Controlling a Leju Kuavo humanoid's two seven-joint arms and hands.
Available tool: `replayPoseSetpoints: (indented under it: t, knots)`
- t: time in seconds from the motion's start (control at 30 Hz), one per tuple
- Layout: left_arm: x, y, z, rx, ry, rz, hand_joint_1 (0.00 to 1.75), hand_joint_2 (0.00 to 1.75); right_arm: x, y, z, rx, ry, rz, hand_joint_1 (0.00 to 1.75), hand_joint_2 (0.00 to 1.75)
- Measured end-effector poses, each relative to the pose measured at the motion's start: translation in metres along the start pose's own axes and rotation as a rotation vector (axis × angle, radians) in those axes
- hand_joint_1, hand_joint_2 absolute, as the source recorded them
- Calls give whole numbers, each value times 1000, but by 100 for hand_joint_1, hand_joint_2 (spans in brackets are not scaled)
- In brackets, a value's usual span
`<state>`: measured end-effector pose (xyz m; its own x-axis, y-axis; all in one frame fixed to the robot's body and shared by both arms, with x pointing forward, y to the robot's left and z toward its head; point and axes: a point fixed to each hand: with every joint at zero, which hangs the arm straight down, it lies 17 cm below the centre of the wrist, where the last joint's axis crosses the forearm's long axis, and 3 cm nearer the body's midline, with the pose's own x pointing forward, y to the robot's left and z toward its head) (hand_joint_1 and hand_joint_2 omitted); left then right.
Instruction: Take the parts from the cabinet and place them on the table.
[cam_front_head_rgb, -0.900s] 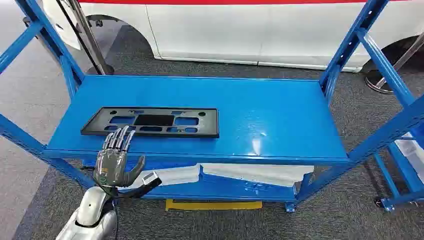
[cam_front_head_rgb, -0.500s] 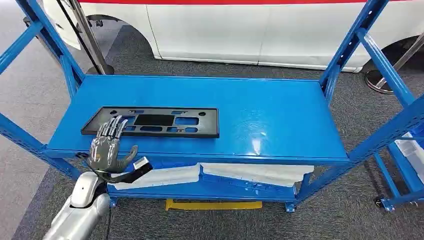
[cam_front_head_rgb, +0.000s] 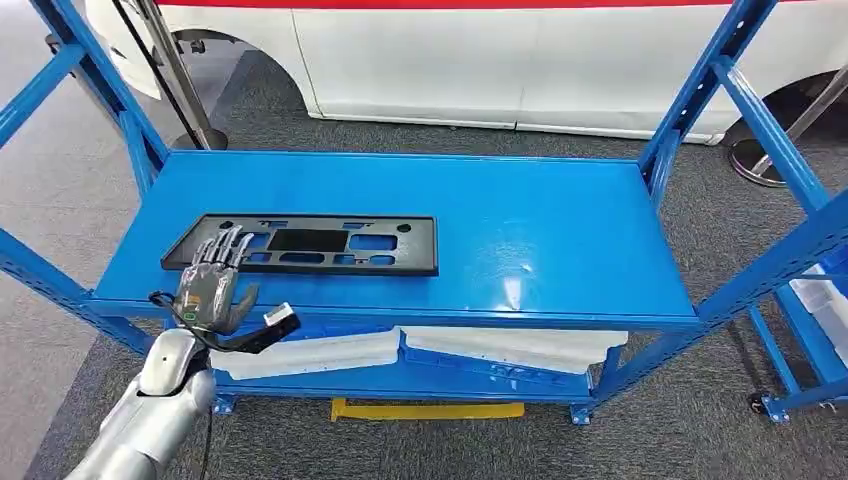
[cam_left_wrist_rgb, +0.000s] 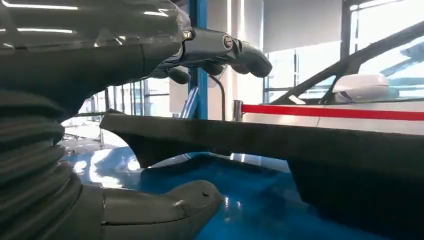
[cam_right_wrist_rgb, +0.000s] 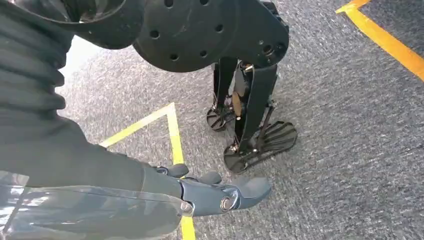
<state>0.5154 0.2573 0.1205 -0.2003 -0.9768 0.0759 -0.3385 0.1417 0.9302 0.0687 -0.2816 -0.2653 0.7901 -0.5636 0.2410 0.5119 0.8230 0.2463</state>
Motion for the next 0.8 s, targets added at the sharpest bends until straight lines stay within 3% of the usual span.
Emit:
replayPoseSetpoints:
  t: [0.47, 0.8]
  knots:
    - [-1, 0, -15, -13, -46, -84, 0, 175, 1, 1, 0, 13, 4, 14, 0, 175]
    - [-5, 3, -33, -15, -20, -103, 0, 175, 3, 0, 0, 7, -2, 12, 0, 175]
